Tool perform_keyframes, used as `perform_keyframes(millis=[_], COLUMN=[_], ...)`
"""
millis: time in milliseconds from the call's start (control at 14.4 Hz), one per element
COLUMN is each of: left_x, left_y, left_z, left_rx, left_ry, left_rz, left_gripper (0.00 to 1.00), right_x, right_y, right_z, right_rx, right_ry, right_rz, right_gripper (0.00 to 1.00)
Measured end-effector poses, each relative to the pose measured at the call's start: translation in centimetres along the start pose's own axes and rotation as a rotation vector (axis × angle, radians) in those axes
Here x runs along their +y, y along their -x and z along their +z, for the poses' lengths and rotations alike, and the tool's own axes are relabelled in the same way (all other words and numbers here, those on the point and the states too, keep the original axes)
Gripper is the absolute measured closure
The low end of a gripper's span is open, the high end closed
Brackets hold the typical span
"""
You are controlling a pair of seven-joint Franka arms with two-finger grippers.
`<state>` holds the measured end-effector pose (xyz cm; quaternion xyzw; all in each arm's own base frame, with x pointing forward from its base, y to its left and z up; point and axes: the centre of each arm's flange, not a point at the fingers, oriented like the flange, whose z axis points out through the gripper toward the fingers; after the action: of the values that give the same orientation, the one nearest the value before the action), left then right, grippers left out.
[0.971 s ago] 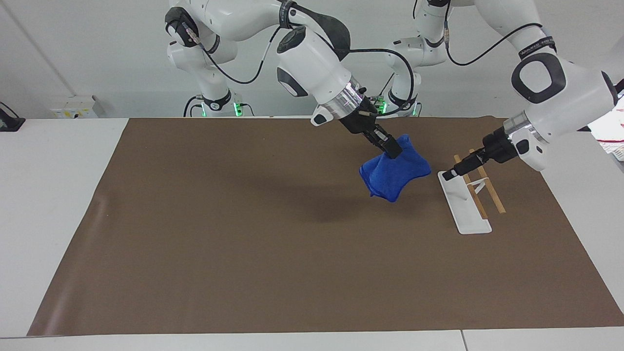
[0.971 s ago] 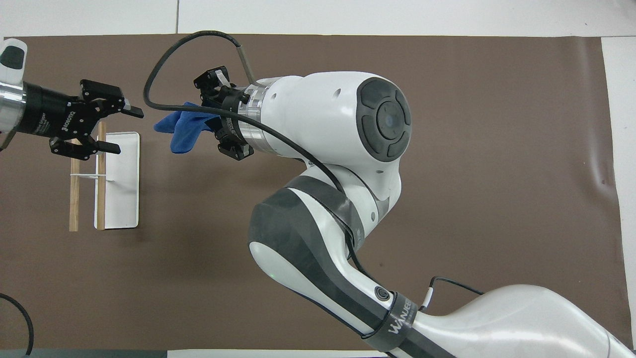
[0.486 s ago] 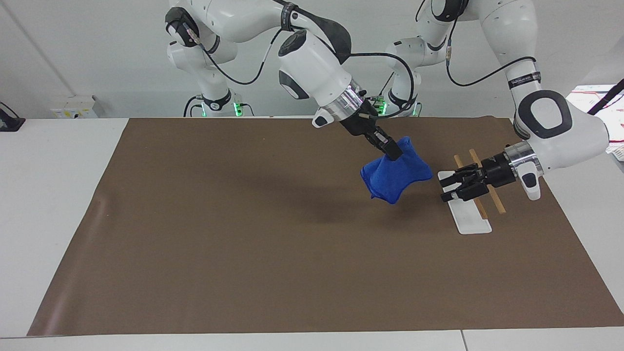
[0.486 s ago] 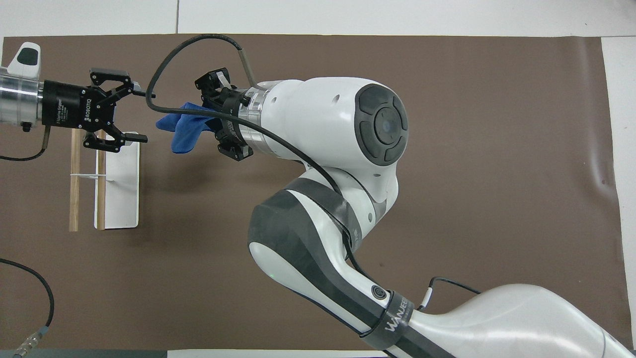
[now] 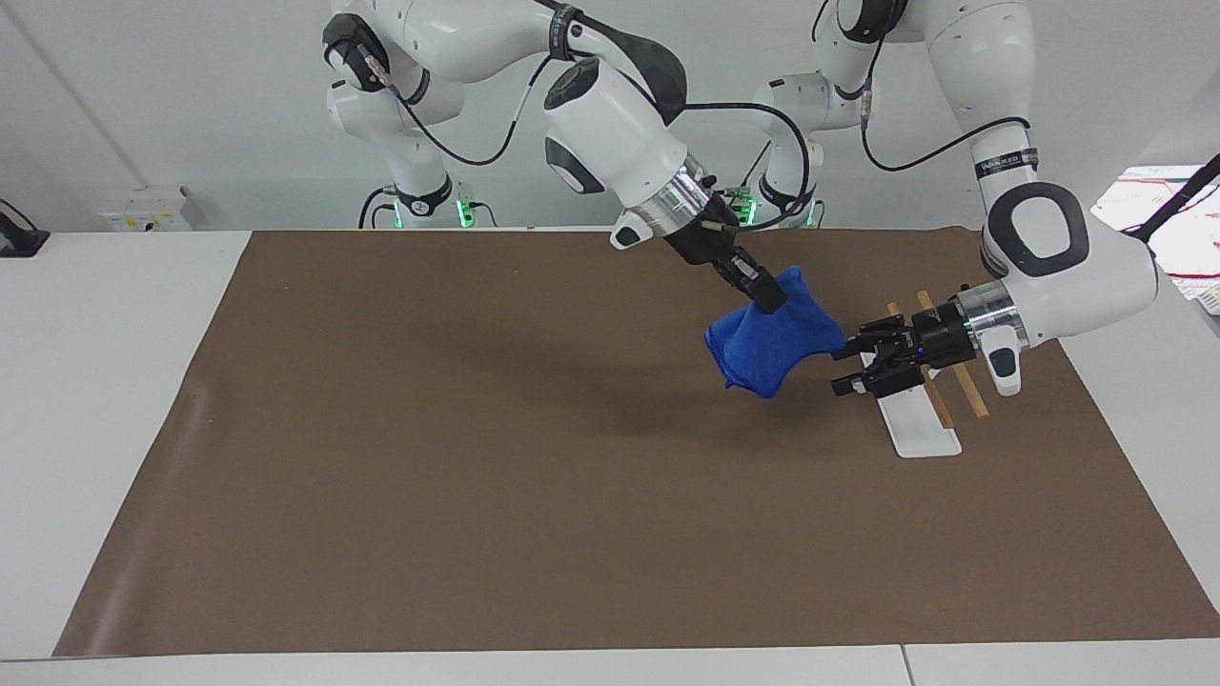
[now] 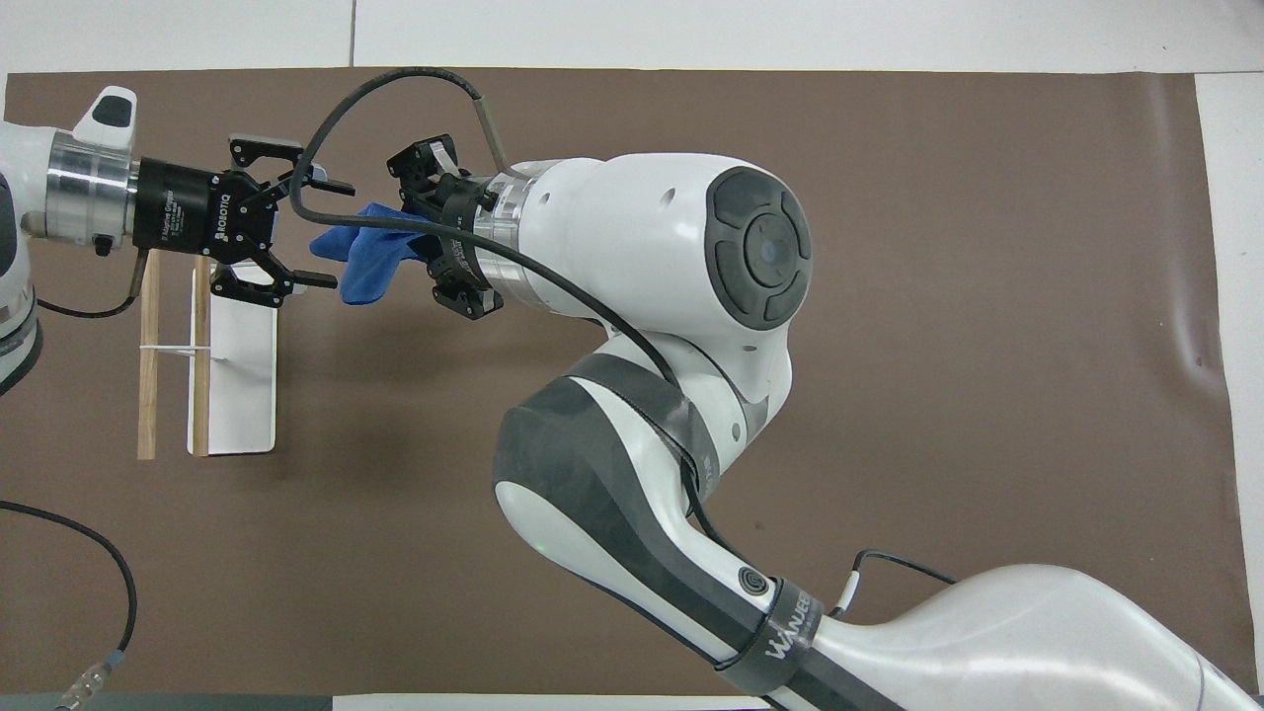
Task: Right arm passes towel to left arm to hang
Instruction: 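Hold the cloth with the right gripper while the left gripper reaches it, then close the left gripper on the blue cloth beside the right gripper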
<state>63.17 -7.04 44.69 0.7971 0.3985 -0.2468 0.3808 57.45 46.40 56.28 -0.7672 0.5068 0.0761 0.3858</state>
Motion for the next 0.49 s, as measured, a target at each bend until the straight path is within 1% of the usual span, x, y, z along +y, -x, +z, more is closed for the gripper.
perform_keyframes(millis=[69,139,208,278,347,416,486], left_x=[0.5,0.9,1.3,1.6,1.8,1.9,2.0], left_y=[0.5,1.1,1.8,2.3,2.6,2.7,2.7], left_z=[0.6,1.2,1.9,2.5,2.8,2.9,2.9], left_rx=[0.003,0.007,0.007,0.007,0.008,0.012,0.018], left_ry=[-0.001,-0.001,-0.006,-0.011,-0.012,-0.01,-0.006], left_rz=[-0.013,-0.021,-0.026,-0.028,-0.029,-0.031,-0.031], left_gripper=[0.01,0.04,0.04,0.1,0.1,0.15,0.26], right_x=[0.0,0.0,0.0,0.0,0.0,0.0,0.0], right_y=[0.0,0.0,0.0,0.0,0.0,0.0,0.0], right_z=[0.0,0.0,0.0,0.0,0.0,0.0,0.0], right_rx=[0.0,0.0,0.0,0.0,0.0,0.0,0.0], right_ry=[0.0,0.0,0.0,0.0,0.0,0.0,0.0], right_rz=[0.0,0.0,0.0,0.0,0.0,0.0,0.0], right_gripper=[0.88,0.88,0.88,0.88,0.88,0.88,0.88])
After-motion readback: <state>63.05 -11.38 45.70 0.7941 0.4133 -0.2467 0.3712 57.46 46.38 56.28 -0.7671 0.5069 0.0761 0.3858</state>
